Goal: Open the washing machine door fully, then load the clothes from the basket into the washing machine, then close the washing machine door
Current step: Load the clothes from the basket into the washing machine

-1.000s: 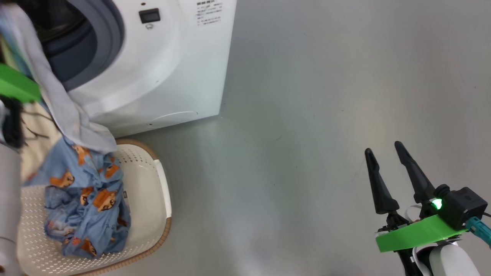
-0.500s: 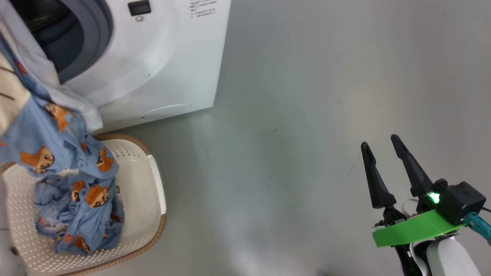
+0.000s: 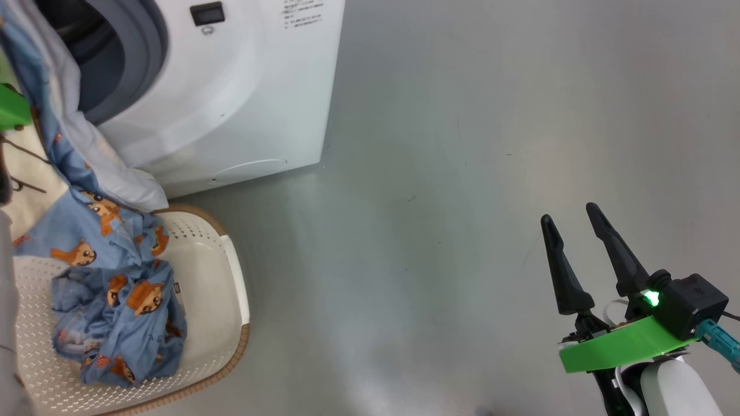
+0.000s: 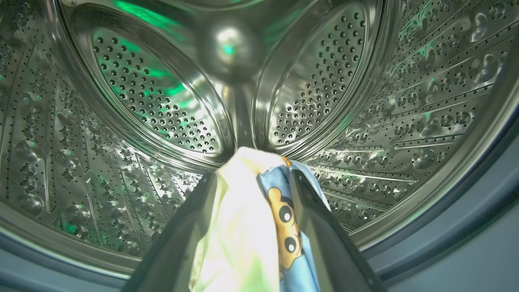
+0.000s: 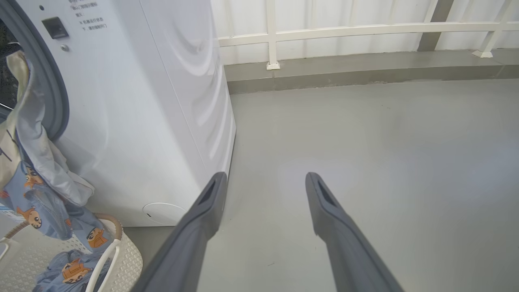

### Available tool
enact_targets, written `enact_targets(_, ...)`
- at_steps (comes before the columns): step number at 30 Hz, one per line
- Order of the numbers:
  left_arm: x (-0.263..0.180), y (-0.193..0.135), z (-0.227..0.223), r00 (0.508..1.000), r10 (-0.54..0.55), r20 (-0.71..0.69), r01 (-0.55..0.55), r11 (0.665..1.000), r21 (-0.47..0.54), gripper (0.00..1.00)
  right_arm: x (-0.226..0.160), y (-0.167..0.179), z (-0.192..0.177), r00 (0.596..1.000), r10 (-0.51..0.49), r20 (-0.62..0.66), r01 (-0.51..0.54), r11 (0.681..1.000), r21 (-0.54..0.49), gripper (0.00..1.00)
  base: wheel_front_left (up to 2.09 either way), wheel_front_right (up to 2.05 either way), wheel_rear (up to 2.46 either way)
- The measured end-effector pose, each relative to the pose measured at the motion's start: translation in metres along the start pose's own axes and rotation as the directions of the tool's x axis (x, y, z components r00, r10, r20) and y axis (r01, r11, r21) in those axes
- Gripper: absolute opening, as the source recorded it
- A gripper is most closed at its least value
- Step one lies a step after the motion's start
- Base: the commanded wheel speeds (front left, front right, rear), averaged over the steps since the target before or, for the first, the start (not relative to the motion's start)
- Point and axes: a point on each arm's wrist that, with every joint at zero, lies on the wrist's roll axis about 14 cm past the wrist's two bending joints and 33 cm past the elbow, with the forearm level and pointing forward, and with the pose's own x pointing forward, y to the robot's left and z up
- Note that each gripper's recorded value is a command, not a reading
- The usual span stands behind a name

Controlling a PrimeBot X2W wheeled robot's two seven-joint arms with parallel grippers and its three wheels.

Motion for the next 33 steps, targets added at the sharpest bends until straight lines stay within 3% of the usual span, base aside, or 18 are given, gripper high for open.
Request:
enact_targets(15,-0.013,0.006,-0.006,1.000,0.022,-0.010,-0.023,0.999,-0.034,1.00,0.006,0.009,-0.002,1.000,0.027,0.001,-0.027,1.000,0.007,1.00,0.00,0.00,0.00)
enact_targets(33,-0.085,0.025,-0.038,0.995,0.092,-0.035,-0.094,0.993,-0.066,1.00,0.019,0.021,0.002,0.997,0.068,0.028,-0.068,0.998,0.017,1.00,0.00,0.00,0.00)
